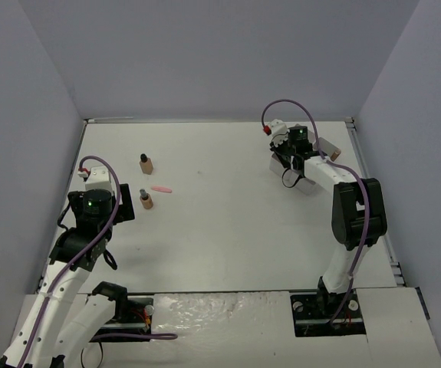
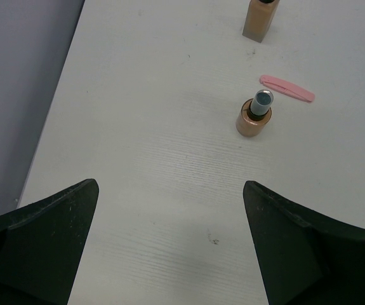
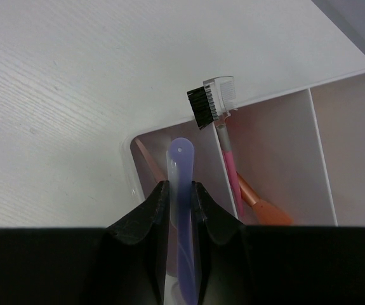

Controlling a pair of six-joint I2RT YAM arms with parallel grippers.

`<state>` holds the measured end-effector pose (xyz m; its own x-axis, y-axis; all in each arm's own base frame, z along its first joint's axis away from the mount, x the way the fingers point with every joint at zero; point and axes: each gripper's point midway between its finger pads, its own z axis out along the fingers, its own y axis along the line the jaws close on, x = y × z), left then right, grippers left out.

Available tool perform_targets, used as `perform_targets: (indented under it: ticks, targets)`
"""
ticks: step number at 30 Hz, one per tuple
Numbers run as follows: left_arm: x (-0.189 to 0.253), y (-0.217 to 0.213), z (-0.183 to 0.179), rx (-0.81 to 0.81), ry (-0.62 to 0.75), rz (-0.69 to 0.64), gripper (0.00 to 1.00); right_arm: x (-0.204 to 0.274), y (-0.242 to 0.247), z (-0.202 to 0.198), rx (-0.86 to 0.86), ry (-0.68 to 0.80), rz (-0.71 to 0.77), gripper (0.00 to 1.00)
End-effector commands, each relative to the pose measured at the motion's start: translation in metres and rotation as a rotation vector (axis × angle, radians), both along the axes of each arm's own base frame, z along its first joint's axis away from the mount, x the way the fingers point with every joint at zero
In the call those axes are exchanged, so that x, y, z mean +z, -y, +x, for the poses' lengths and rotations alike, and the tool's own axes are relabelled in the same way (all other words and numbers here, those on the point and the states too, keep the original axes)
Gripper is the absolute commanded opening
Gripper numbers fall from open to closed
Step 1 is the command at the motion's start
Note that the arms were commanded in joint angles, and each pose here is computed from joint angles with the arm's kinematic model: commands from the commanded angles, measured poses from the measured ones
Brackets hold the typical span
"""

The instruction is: Organize the makeup

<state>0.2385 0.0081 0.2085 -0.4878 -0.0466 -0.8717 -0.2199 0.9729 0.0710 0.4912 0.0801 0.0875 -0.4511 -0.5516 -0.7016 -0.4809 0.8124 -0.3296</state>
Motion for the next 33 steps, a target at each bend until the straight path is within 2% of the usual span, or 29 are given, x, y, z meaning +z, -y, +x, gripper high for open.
perform_targets:
  ticks: [1,2,4,8,12,15,18,21,27,33]
  targets:
    - [0.018,-0.003,0.008,0.014,0.065,0.004,0.97,0.039,0.005,0.017,-0.026,0.102,-0.007,0.16]
    - [0.018,-0.003,0.008,0.014,0.065,0.004,0.97,0.040,0.005,0.017,-0.026,0.103,-0.006,0.16]
    - [0.019,-0.003,0.008,0.012,0.066,0.004,0.97,0.046,0.002,0.017,-0.020,0.111,0.003,0.29]
    - [0.018,-0.002,0.009,0.008,0.065,0.003,0.97,0.068,-0.006,0.015,-0.007,0.142,0.032,0.43]
    - [0.017,-0.001,0.009,0.003,0.061,0.000,0.97,0.100,-0.025,0.009,0.022,0.187,0.104,0.53]
    - [0.016,0.000,0.010,0.000,0.057,-0.002,0.97,0.131,-0.052,-0.001,0.078,0.221,0.210,0.60]
    - [0.015,0.001,0.011,-0.003,0.051,-0.001,0.97,0.144,-0.099,-0.017,0.203,0.213,0.288,0.65]
    - [0.015,0.001,0.011,-0.004,0.050,-0.002,0.97,0.138,-0.152,-0.035,0.349,0.166,0.330,0.68]
    - [0.015,-0.001,0.010,0.008,0.056,-0.006,0.97,0.102,-0.256,-0.070,0.572,0.052,0.364,0.70]
    - [0.020,0.000,0.005,0.016,0.084,-0.033,0.97,0.067,-0.336,-0.080,0.694,0.020,0.371,0.71]
